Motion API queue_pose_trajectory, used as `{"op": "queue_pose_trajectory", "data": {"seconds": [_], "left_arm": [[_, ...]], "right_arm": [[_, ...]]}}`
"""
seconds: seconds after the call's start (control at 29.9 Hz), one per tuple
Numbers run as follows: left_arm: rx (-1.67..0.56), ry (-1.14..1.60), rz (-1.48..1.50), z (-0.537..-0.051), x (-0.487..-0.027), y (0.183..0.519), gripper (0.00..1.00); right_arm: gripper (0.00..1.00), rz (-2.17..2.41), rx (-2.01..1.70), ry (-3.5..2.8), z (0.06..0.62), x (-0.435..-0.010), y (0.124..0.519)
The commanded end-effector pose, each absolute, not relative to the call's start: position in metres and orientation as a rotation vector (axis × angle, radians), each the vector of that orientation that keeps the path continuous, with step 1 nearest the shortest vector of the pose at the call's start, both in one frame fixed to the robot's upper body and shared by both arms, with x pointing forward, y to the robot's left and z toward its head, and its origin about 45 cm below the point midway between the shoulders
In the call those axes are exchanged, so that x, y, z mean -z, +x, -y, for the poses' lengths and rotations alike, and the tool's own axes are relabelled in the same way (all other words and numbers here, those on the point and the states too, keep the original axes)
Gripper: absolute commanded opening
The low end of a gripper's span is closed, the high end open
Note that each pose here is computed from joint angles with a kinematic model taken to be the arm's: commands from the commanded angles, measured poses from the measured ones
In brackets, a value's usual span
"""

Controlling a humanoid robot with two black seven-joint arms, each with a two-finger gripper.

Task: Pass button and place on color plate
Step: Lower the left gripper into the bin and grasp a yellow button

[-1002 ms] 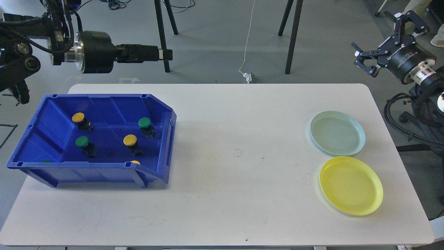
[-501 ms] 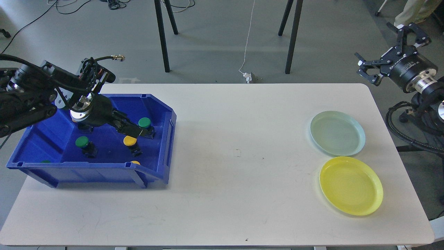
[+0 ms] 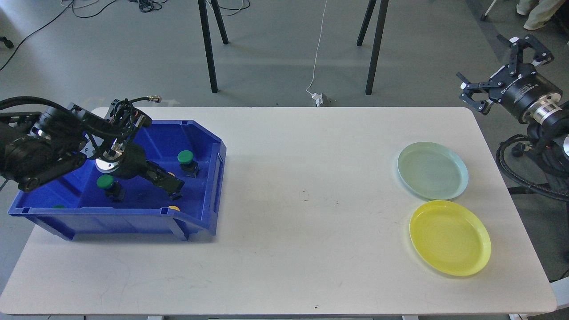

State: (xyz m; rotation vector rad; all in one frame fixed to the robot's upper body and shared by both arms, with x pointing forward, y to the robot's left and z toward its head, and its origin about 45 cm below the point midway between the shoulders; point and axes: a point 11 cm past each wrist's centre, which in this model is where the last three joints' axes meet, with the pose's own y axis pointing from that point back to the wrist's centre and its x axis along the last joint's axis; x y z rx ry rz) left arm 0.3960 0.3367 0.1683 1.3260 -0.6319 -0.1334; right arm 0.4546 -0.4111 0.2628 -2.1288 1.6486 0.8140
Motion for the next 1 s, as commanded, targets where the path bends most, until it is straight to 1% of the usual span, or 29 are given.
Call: {"op": "queue_pose_trajectory", "data": {"seconds": [0.0,0.3,0.37,0.43,0.5,0.53,0.63,0.7,0.74,0.77,0.8,0.84,0.87,0.97], "left_arm": [[0.14,1.327,0.629,-0.332,-0.162,0.397,0.98],[0.13,1.346,0.645,-0.327,-0.161,0.407,0.97],[0.127,1.352,0.645,-0.325,-0.158,0.409,0.95],[0.124,1.356,0.63,-0.327,-0.151,0.407,0.87],[0.131,1.362,0.629,-0.328,-0.149,0.406,0.72],[0.131,1.362,0.629,-0.328,-0.149,0.406,0.67],[0.132,1.365,0.629,-0.329,-0.149,0.406,0.6],[0.132,1.365,0.629,-0.329,-0.149,0.406,0.58],[0.131,1.365,0.63,-0.329,-0.15,0.406,0.56],[0.131,1.365,0.632,-0.329,-0.15,0.407,0.48],[0.132,1.367,0.634,-0.329,-0.151,0.407,0.34],[0.137,1.371,0.636,-0.329,-0.15,0.407,0.16],[0.142,1.376,0.639,-0.33,-0.15,0.407,0.06],[0.146,1.38,0.647,-0.33,-0.152,0.408,0.04]], "right_arm": [[1.0,-1.653,-0.82,-2.126,0.412,-0.26,0.453],[1.0,-1.67,-0.839,-2.117,0.416,-0.251,0.448],[1.0,-1.673,-0.842,-2.116,0.416,-0.25,0.448],[1.0,-1.674,-0.844,-2.115,0.416,-0.249,0.447],[1.0,-1.679,-0.84,-2.114,0.418,-0.25,0.447],[1.0,-1.686,-0.836,-2.113,0.421,-0.251,0.446],[1.0,-1.692,-0.834,-2.11,0.424,-0.251,0.445],[1.0,-1.699,-0.827,-2.107,0.427,-0.253,0.444],[1.0,-1.701,-0.824,-2.106,0.428,-0.254,0.444],[1.0,-1.702,-0.825,-2.105,0.428,-0.253,0.444],[1.0,-1.705,-0.824,-2.104,0.429,-0.253,0.443],[1.0,-1.706,-0.819,-2.099,0.43,-0.253,0.443],[1.0,-1.708,-0.818,-2.095,0.43,-0.251,0.442],[1.0,-1.71,-0.817,-2.092,0.431,-0.251,0.442]]}}
